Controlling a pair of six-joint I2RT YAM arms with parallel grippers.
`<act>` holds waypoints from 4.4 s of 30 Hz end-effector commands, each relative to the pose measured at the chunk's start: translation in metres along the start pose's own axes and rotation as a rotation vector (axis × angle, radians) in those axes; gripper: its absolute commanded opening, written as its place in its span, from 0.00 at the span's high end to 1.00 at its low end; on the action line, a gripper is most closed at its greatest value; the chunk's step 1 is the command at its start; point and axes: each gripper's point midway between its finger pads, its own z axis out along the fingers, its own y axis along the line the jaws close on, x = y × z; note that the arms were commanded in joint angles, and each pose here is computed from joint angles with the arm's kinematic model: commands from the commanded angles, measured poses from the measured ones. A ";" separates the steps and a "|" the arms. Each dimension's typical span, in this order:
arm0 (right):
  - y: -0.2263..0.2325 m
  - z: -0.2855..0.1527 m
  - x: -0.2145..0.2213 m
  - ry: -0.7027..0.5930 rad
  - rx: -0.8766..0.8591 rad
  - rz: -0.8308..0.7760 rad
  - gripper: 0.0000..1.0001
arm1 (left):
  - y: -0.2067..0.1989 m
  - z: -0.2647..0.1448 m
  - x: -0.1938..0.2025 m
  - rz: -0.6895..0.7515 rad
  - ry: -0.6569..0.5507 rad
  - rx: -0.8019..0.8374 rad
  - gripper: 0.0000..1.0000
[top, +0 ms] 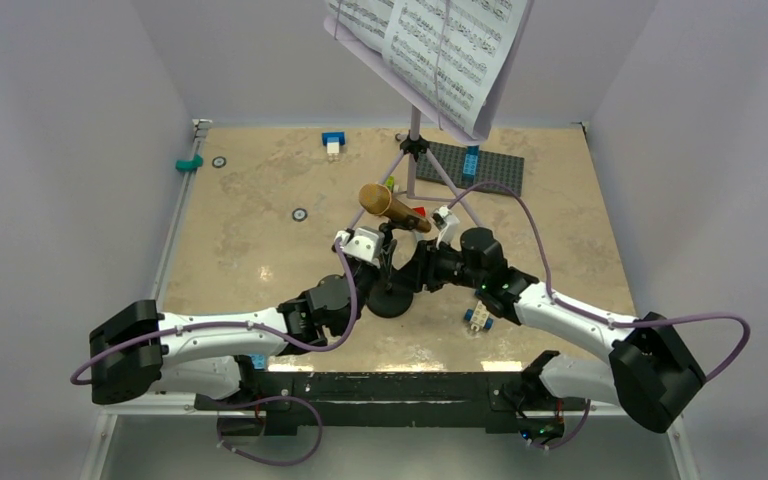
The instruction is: Pack up the instrument practice props
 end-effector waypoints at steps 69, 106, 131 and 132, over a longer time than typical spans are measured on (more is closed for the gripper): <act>0.003 -0.035 0.017 -0.185 0.607 -0.881 0.28 | -0.001 -0.017 0.095 0.090 0.271 0.034 1.00; 0.002 -0.094 -0.014 -0.229 0.378 -0.265 0.26 | -0.013 -0.026 0.115 0.185 0.274 0.178 1.00; 0.008 -0.106 -0.024 -0.261 0.373 -0.277 0.25 | -0.004 -0.052 0.031 -0.006 0.100 0.222 0.28; 0.009 -0.106 -0.024 -0.263 0.370 -0.277 0.25 | -0.006 -0.052 0.023 -0.016 0.079 0.236 0.27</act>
